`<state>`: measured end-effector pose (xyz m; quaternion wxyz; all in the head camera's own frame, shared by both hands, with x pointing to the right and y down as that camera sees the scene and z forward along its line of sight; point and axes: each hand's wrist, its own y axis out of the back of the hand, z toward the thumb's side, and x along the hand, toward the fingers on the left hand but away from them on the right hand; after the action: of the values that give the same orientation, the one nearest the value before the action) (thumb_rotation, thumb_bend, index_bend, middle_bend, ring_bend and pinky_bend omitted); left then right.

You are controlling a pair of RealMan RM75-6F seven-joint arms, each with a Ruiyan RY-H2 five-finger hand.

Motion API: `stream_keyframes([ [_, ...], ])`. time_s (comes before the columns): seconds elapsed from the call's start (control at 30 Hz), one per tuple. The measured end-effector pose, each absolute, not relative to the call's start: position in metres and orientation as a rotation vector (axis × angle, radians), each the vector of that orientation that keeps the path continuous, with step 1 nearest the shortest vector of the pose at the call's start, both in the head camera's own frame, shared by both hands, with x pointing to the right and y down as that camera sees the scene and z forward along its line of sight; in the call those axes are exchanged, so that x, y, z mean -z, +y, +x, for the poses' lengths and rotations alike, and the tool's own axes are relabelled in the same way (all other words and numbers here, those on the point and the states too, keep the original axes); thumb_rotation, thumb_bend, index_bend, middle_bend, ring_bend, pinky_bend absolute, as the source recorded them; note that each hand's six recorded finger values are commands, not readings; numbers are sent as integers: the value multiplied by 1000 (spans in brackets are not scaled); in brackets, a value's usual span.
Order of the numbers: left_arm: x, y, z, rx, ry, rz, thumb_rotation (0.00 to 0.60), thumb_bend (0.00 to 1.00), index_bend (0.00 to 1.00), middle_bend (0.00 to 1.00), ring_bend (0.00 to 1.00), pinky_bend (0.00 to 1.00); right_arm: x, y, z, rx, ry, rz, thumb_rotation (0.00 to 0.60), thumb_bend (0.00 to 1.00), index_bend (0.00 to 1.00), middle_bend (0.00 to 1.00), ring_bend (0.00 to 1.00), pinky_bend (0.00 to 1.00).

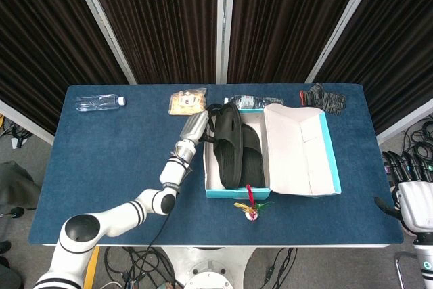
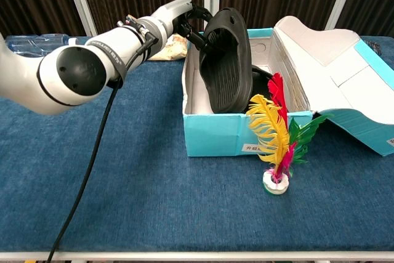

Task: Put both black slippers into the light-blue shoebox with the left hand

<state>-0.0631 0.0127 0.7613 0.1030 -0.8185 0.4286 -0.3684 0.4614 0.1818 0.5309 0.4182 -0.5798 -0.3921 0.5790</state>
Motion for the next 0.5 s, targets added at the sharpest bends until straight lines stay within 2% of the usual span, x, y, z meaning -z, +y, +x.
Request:
stream_keyframes([
  [0.5, -782, 41, -61, 1114, 1149, -2381, 600, 20, 538, 492, 283, 242, -529, 184, 461, -1449, -986, -1454, 600, 68, 0, 96, 0, 51],
])
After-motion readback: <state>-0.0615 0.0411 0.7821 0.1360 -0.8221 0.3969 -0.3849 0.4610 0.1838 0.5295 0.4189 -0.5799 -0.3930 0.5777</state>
